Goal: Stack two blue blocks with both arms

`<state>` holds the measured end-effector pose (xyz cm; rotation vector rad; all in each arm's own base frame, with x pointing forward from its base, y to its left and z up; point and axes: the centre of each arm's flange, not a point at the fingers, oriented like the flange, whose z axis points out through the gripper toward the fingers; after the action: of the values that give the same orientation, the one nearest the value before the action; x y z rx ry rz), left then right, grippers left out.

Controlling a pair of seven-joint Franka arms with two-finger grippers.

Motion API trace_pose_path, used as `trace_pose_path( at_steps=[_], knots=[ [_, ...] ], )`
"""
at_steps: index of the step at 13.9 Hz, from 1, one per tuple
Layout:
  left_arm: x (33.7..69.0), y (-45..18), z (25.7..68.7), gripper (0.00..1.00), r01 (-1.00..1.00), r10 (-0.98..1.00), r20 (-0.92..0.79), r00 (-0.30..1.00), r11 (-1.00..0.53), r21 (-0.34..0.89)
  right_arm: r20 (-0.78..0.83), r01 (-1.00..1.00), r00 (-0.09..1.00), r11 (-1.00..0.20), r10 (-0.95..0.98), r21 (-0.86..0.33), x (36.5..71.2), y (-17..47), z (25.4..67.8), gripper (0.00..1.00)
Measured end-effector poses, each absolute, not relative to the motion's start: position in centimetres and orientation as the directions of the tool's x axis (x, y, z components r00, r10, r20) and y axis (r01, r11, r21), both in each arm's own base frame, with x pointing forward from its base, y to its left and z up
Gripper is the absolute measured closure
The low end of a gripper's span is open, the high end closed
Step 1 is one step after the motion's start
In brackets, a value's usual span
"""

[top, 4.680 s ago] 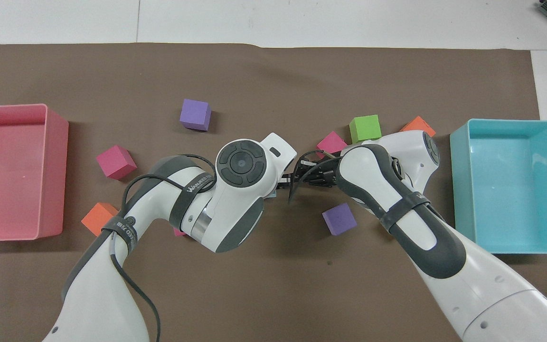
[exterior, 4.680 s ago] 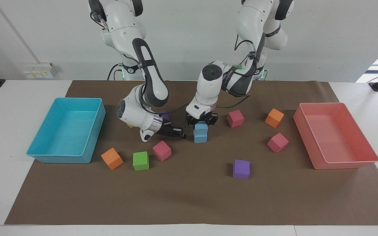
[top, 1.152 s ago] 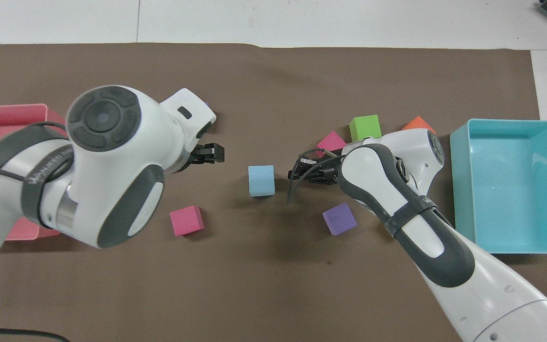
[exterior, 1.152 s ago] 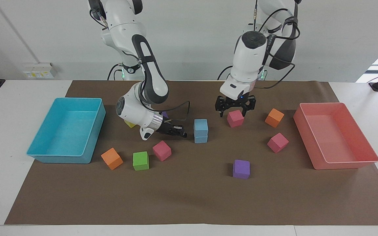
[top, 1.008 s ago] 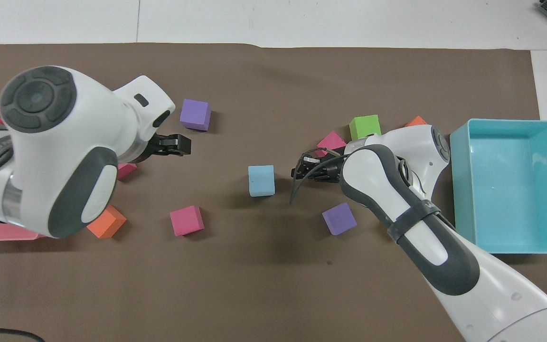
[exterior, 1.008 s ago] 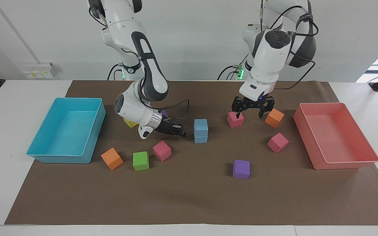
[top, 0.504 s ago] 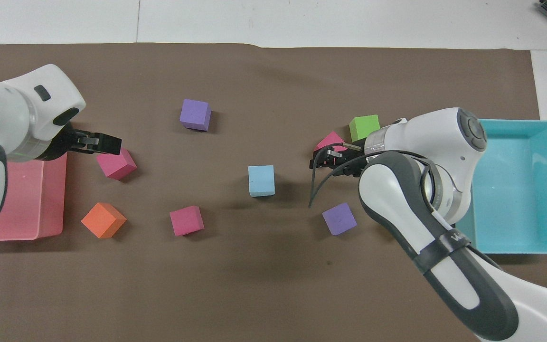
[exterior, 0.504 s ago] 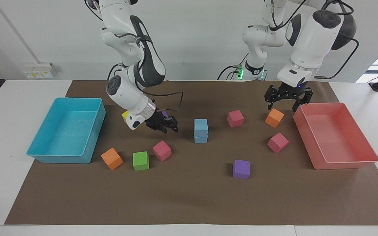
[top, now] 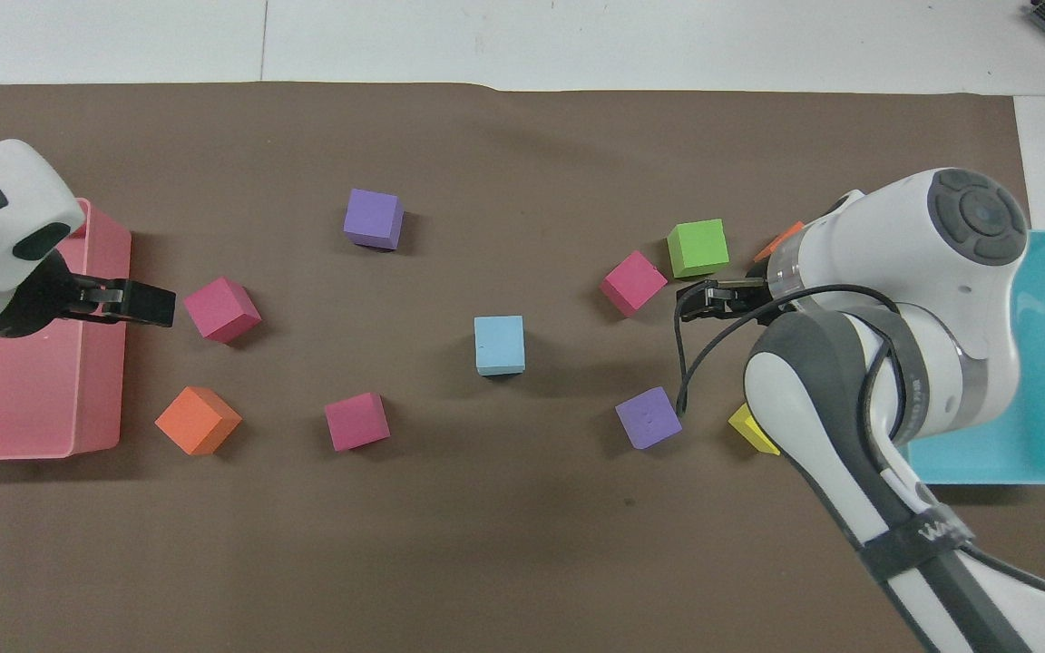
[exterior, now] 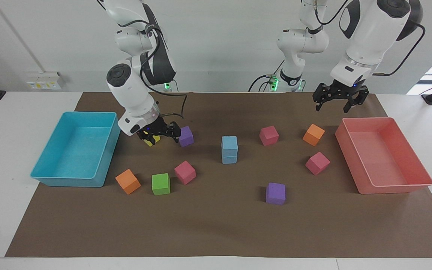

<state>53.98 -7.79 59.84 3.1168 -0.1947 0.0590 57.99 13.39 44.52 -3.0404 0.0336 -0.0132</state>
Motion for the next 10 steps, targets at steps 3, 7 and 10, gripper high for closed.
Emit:
trace_pose_path(
  at_steps=[3,7,10],
  knots=[
    [54.8,-4.4,60.8,0.00,-0.143,-0.142,0.052,0.989,-0.989,0.024,0.058,-0.002,0.998,-1.000,-0.001,0.007,57.9,13.1,48.9,0.00],
    [55.1,-5.1,62.2,0.00,-0.161,-0.161,0.014,0.987,-0.987,0.027,0.115,-0.028,0.993,-0.999,-0.026,0.015,57.1,11.2,56.2,0.00],
    [55.2,-6.4,62.2,0.00,-0.186,-0.186,0.012,0.983,-0.982,0.029,0.117,-0.069,0.991,-0.997,-0.067,0.016,55.5,8.8,60.9,0.00]
  ],
)
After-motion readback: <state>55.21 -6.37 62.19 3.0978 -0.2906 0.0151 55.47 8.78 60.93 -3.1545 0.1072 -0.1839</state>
